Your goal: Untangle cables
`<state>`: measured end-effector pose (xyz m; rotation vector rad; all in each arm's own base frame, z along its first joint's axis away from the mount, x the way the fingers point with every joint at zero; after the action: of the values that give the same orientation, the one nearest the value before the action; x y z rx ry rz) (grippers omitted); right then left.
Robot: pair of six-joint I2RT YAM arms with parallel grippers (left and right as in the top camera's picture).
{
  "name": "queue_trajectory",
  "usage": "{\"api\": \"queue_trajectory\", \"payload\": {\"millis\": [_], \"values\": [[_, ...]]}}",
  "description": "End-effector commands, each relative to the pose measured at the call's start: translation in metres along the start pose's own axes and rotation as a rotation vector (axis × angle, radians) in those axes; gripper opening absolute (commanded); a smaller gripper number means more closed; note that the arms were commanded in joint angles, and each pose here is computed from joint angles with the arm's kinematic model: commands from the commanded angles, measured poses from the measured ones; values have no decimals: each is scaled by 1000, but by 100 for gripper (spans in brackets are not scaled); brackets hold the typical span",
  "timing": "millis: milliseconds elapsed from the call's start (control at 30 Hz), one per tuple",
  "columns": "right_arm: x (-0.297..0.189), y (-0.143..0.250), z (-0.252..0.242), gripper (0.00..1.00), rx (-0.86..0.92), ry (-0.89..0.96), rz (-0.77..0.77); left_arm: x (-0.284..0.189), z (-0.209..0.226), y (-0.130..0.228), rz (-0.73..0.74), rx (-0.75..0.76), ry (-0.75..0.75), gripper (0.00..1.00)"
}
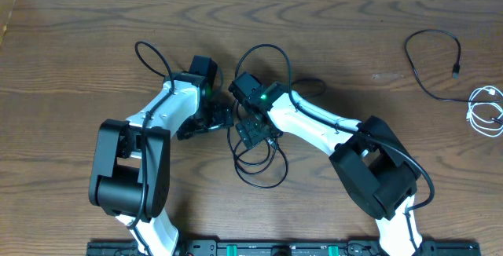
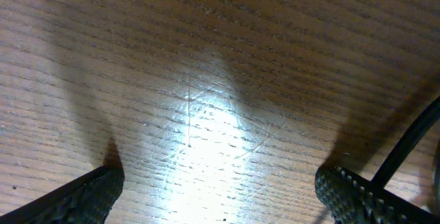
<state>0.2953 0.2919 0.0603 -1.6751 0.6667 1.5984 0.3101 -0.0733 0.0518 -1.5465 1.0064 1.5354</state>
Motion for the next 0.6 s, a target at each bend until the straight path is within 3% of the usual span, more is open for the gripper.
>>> {"api": "queue_trajectory", "payload": {"millis": [0, 300, 367, 567], "values": [[22, 17, -1, 82, -10, 24, 76, 41, 3, 36, 221, 2, 23, 98], [32, 36, -19, 74, -19, 171, 124, 41, 3, 36, 221, 2, 23, 98], [33, 38, -20, 67, -19, 174, 130, 41, 3, 36, 221, 2, 23, 98], [32, 40, -20, 33, -20, 174, 139, 41, 3, 36, 221, 2, 23, 98]]}}
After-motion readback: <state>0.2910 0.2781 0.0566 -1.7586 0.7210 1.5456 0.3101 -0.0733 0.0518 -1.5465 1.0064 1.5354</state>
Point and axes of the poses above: each gripper's point midway between its finger pads, its own x axis out along the fingers, its own z axis along the line the jaws close on, y = z × x, the point moved 6 cm from there along -x, back along the fingers, and after that the axes turned 11 degrees about -x, right-handed, at the moved point
